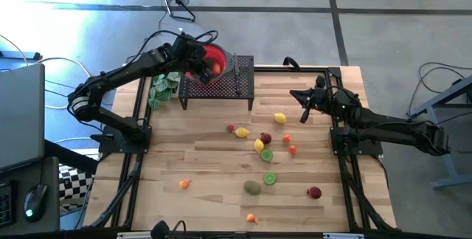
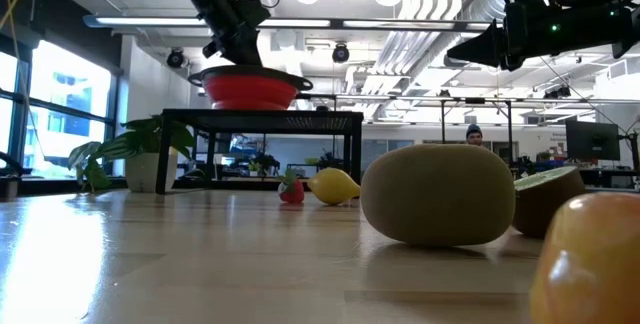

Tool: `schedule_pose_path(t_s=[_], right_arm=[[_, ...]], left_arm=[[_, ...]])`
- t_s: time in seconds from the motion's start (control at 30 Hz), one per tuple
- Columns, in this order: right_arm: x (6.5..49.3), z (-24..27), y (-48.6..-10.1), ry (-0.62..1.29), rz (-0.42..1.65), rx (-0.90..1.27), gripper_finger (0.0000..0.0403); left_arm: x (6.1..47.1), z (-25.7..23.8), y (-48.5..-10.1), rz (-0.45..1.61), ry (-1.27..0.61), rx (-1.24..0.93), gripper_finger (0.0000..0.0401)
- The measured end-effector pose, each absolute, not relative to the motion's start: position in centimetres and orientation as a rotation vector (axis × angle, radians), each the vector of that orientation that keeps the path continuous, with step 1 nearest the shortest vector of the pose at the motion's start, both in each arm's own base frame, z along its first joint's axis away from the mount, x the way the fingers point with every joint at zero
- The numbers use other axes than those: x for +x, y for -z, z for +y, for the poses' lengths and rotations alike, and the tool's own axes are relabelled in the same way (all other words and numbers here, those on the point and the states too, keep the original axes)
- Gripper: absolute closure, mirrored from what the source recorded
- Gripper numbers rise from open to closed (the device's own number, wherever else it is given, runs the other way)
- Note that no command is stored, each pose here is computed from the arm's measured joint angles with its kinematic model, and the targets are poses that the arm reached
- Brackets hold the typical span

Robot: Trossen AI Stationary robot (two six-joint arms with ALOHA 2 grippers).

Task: Pick & Place Fruit
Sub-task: Put the orange pear into the red strainer bowl on the shelf, then put the red strawberry into the red strainer bowl on the shelf

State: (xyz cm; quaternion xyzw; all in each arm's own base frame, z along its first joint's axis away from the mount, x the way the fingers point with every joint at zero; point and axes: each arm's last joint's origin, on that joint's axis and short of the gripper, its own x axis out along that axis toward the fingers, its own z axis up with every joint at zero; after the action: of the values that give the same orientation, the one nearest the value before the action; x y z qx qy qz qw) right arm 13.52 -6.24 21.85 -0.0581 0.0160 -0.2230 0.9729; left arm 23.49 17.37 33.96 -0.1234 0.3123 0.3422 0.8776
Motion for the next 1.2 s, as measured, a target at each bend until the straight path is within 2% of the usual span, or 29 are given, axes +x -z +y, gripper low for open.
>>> schedule_pose_path(t_s=[0.13,0.3,0.5,0.77,1.2], right_arm=[[13.5,-6.2,-21.8,0.45,0.033,-0.118,0.0399],[13.5,-6.2,-21.8,0.45,0.033,-0.118,0.0399],[13.5,-6.2,-21.8,0.45,0.033,-0.119,0.0399],[13.5,-6.2,-21.8,0.45,0.037,-0.125,0.0399],[13.5,-6.2,-21.8,0.449,0.038,-0.132,0.0399]], left_arm=[[23.5,17.4,-34.0,0.649,-0.718,-0.263,0.0306],[23.5,17.5,-34.2,0.635,-0.745,-0.249,0.0302],[23.5,17.5,-35.8,0.595,-0.747,-0.22,0.0326],[23.2,16.4,-35.8,0.669,-0.677,-0.209,0.0396],[26.1,6.2,-34.9,0.798,-0.577,-0.165,0.04]])
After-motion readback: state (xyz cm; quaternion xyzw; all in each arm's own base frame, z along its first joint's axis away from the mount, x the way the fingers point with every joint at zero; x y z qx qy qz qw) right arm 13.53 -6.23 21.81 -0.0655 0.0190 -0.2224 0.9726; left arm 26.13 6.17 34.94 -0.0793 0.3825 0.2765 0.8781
